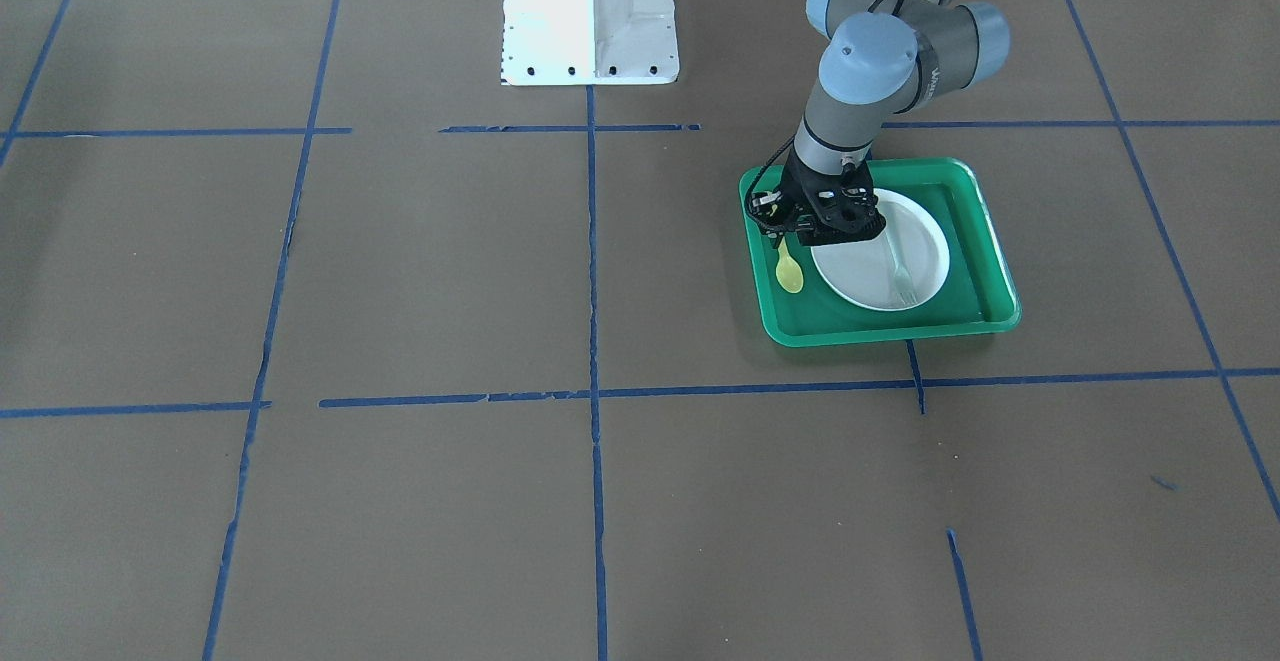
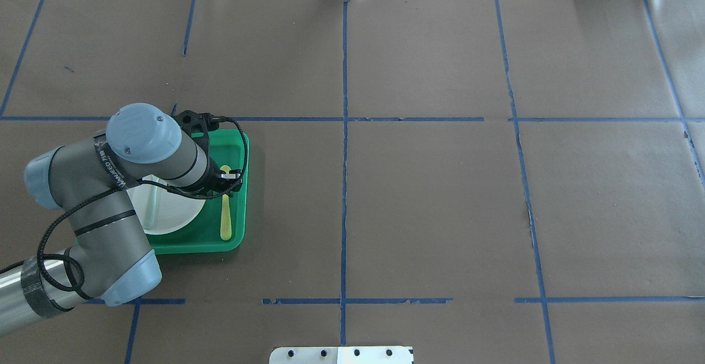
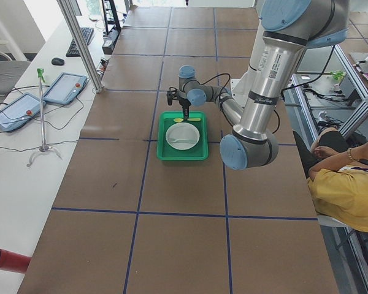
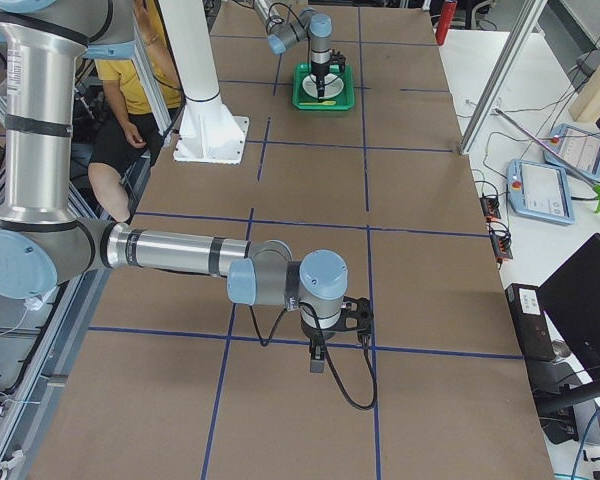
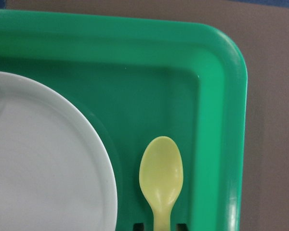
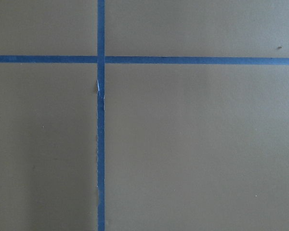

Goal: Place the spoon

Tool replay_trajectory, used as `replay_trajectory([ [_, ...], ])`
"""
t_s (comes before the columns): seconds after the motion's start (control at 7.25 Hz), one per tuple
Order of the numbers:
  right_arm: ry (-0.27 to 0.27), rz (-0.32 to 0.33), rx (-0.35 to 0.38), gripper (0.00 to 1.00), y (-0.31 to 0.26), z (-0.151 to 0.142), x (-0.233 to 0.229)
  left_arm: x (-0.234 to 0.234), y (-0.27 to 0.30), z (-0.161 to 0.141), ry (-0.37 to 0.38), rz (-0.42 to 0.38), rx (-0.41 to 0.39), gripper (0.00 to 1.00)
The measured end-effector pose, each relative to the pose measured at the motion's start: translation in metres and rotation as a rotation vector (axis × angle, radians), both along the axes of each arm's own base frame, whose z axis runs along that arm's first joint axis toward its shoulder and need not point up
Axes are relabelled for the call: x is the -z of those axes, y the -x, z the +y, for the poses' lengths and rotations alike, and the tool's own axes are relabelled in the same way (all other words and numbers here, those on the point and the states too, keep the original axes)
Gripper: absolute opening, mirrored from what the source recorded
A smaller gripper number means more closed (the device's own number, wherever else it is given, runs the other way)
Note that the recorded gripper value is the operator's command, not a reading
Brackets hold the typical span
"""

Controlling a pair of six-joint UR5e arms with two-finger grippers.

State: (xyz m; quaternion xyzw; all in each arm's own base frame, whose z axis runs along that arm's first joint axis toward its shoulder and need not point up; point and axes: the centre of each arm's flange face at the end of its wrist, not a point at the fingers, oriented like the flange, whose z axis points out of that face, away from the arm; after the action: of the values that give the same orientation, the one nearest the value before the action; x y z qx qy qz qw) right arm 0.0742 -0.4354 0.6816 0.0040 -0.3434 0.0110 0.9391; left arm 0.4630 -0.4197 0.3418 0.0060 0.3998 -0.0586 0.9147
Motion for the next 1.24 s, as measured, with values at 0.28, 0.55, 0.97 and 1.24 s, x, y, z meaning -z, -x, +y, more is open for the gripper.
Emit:
replay_trajectory([
  [0.28, 0.000, 0.000, 0.000, 1.00, 0.000, 0.000, 0.000, 0.006, 0.041, -0.019, -0.023, 0.017, 0.039, 1.00],
  [0.55, -0.001, 0.000, 0.001, 1.00, 0.000, 0.000, 0.000, -0.021, 0.126, -0.053, -0.099, 0.008, -0.010, 1.00],
  [0.97, 0.000, 0.000, 0.000, 1.00, 0.000, 0.000, 0.000, -0.145, 0.323, -0.077, -0.269, -0.107, -0.177, 1.00],
  [1.24, 0.000, 0.000, 0.000, 1.00, 0.000, 0.000, 0.000, -0.223, 0.461, -0.058, -0.318, -0.194, -0.241, 1.00],
])
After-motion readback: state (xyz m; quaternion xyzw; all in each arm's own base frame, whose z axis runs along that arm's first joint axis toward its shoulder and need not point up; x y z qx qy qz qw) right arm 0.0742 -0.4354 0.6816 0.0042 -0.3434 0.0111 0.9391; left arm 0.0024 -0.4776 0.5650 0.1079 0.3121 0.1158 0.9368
